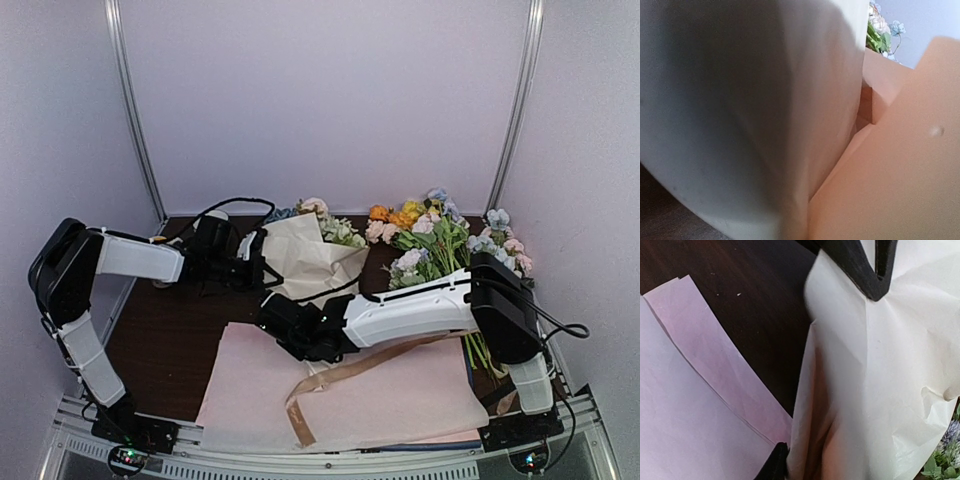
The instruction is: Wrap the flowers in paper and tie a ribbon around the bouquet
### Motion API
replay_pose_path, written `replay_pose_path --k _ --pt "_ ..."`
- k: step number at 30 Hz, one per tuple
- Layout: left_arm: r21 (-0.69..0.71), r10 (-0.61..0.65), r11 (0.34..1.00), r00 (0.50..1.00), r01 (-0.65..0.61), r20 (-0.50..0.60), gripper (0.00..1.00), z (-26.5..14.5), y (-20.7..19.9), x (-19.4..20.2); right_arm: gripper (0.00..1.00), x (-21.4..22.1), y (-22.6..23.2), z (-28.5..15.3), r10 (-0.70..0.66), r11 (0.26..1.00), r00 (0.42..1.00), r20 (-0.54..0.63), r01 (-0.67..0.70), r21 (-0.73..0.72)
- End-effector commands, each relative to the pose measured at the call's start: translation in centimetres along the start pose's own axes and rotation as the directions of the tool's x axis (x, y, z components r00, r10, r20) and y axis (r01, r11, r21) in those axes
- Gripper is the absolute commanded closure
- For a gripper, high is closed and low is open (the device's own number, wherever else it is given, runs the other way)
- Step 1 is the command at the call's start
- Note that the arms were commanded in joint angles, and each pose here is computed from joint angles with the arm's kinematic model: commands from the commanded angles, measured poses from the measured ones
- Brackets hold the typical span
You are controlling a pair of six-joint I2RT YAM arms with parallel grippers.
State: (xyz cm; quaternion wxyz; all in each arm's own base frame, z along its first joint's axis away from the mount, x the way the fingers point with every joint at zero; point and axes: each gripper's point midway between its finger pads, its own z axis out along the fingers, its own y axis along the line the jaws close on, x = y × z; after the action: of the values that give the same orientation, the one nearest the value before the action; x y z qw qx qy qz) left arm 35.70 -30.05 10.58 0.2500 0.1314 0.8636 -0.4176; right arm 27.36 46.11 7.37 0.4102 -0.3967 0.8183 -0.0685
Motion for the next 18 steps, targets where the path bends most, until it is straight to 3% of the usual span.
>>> replay_pose_path --k 1,5,6,13,16,18 --pt "0.062 0.083 0.994 0.994 -0.087 0.065 1.00 -0.9 -3.0 -2.8 0.82 -0.4 -2.7 -0.2 0.105 0.994 0.994 0.002 -0.105 0.035" --pt "0.059 0.106 0.992 0.992 -0.110 0.062 1.00 -1.1 -3.5 -3.3 1.00 -0.2 -3.3 0.2 0.171 0.985 0.985 -0.008 -0.171 -0.002" --pt "0.056 0.114 0.991 0.991 -0.118 0.063 0.96 -1.2 -3.6 -3.6 1.00 -0.2 -3.5 0.3 0.188 0.982 0.982 -0.013 -0.189 -0.011" --pt "-0.039 0.213 0.977 0.972 -0.210 0.105 0.46 -4.2 -4.8 -5.5 1.00 0.7 -3.5 1.1 0.273 0.958 0.961 -0.036 -0.275 -0.082" --pt "-0.071 0.278 0.960 0.947 -0.269 0.162 0.32 -7.0 -6.3 -5.6 1.00 1.0 -3.3 1.3 0.309 0.942 0.950 -0.042 -0.312 -0.125" --pt "-0.078 0.349 0.937 0.916 -0.341 0.196 0.29 -9.0 -8.0 -5.0 1.00 1.0 -3.3 1.4 0.331 0.931 0.942 -0.044 -0.334 -0.145"
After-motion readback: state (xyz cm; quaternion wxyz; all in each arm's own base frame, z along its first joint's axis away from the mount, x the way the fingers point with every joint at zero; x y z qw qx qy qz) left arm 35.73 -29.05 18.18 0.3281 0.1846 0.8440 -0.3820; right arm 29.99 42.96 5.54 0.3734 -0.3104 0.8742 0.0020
